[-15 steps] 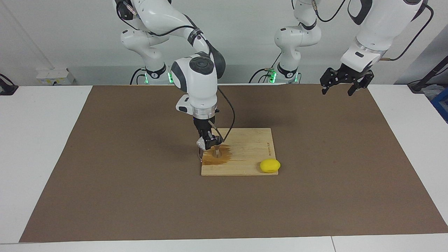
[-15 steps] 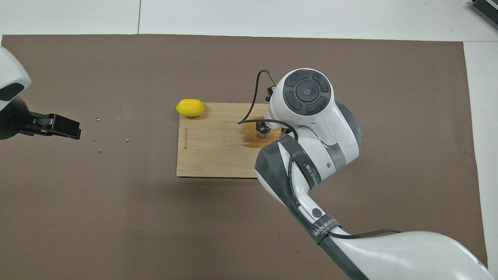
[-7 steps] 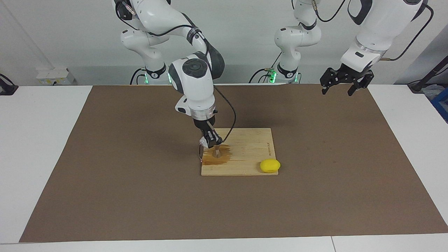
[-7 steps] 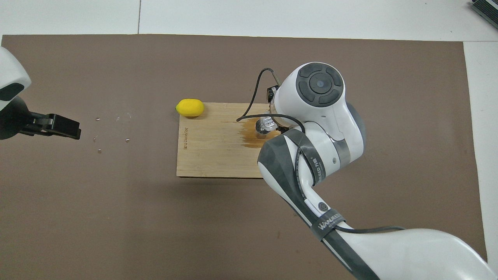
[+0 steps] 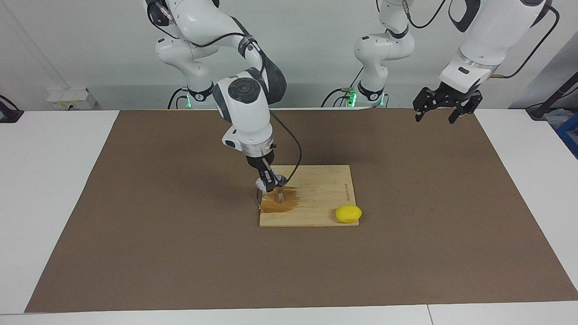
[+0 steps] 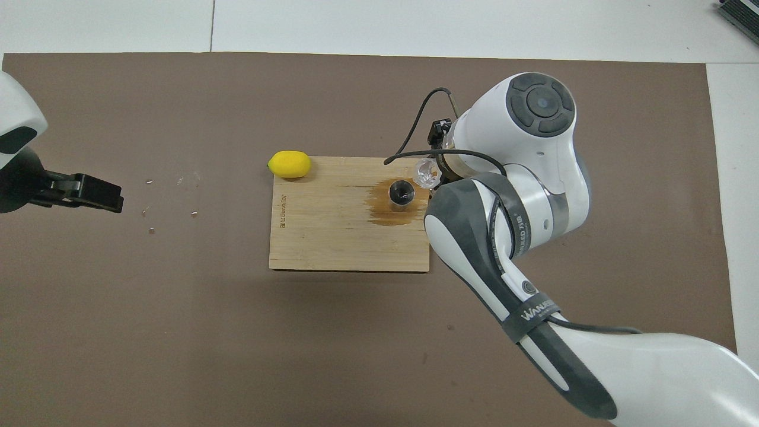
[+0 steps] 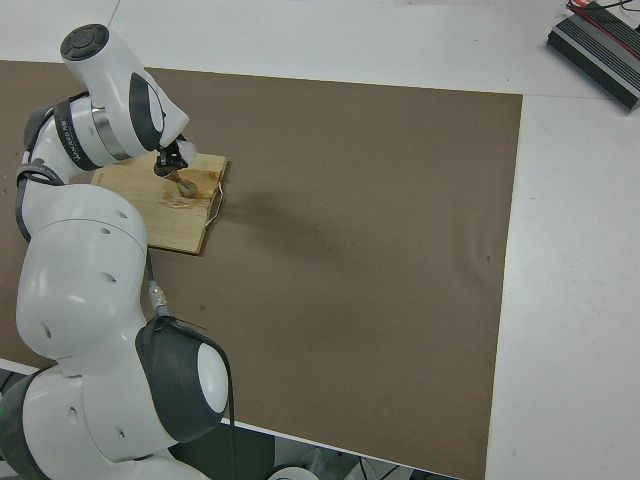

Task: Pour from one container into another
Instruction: 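Carry the glass cup back toward its starting spot with the right gripper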

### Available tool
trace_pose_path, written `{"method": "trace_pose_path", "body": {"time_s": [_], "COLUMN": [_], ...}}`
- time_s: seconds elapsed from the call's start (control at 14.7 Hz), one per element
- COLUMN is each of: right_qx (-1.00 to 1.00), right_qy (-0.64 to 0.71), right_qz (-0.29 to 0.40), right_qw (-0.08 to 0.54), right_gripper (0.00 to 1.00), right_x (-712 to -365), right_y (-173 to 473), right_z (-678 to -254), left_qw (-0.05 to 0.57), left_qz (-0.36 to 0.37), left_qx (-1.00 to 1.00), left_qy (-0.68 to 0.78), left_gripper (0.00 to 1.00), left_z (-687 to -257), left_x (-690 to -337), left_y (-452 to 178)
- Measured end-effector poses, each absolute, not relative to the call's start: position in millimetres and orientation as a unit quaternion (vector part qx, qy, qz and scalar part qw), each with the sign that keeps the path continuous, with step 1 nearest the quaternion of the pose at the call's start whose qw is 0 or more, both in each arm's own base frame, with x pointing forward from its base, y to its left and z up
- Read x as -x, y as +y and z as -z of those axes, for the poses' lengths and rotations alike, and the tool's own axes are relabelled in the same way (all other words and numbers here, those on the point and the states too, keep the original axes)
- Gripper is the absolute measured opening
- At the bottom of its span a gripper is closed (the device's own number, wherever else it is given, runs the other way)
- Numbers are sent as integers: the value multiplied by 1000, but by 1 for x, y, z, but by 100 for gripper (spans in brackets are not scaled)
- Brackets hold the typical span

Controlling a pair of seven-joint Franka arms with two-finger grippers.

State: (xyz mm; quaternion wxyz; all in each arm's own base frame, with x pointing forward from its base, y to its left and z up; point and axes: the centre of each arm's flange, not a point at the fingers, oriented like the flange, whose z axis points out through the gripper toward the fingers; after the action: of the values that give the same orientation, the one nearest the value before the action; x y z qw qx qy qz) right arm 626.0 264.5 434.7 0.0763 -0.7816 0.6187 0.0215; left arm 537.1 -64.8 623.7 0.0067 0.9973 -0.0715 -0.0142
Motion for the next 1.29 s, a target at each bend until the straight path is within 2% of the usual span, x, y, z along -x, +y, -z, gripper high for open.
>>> {"method": "trace_pose_path", "body": {"time_s": [0.2,0.54,0.89,1.29], "right_qx": [749,701,694,698], "right_qy": [651,684,672,657], "right_qz": [-69,-146,-189,-206], "right_qw": [100,140,177,197], "right_gripper": [51,51,51,51], "right_x": [-636,-650,-620,-592], "right_y": [242,156,81,4], "right_z": [-429,-397,-340,-294], "left_qw": [7,7,7,7], "left_qz": [14,14,14,14], "left_qx": [-997,-997,-997,-997], "left_qy": [-72,-72,-72,-72], "left_gripper": [100,100,100,100], "left_z": [-624,-624,-624,-624], "left_x": [-537,-537,-537,-537], "left_y": [-65,-65,-65,-65]}}
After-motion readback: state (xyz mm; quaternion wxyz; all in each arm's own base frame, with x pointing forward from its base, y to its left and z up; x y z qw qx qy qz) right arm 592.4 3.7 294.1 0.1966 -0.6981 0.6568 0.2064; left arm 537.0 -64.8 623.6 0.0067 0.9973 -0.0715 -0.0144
